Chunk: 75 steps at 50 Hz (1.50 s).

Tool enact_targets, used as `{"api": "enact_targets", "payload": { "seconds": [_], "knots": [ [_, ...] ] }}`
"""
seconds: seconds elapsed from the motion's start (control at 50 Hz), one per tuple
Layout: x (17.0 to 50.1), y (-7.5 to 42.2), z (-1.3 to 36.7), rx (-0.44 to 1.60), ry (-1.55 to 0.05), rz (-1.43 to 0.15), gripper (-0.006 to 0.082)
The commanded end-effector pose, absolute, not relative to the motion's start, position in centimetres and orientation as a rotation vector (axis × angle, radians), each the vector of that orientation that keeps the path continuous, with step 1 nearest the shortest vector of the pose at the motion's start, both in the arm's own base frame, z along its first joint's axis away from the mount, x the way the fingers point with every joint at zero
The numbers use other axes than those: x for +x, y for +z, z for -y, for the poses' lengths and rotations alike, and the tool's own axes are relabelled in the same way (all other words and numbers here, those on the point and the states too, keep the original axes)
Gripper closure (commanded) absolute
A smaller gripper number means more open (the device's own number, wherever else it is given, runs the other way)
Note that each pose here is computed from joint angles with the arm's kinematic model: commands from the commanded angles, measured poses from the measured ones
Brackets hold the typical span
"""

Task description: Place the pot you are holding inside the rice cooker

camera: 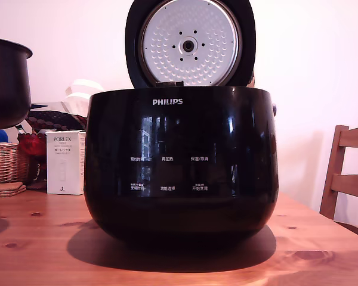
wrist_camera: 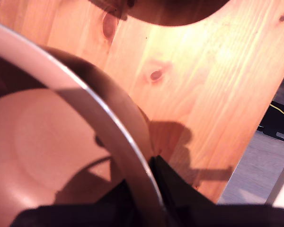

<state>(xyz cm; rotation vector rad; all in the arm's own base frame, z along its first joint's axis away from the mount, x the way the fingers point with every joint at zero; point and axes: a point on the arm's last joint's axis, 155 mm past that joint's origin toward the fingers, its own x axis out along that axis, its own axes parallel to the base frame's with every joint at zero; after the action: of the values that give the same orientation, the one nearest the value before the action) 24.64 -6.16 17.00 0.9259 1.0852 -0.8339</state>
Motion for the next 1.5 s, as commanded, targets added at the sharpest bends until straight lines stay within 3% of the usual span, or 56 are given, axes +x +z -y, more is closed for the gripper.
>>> {"api": "enact_targets", "payload": {
  "seconds": [0.0, 0.48, 1.04, 1.48],
  "knots": [
    [26.6, 18.6, 6.6, 0.941, -0.785, -0.98, 0.0791],
    [24.5, 20.9, 8.1, 0.867, -0.876, -0.976, 0.0791],
    [23.7, 29.3, 15.2, 0.824, -0.985, -0.689, 0.0791],
    [21.6, 27.8, 20.5, 0.919, -1.175, -0.676, 0.0791]
  ]
}}
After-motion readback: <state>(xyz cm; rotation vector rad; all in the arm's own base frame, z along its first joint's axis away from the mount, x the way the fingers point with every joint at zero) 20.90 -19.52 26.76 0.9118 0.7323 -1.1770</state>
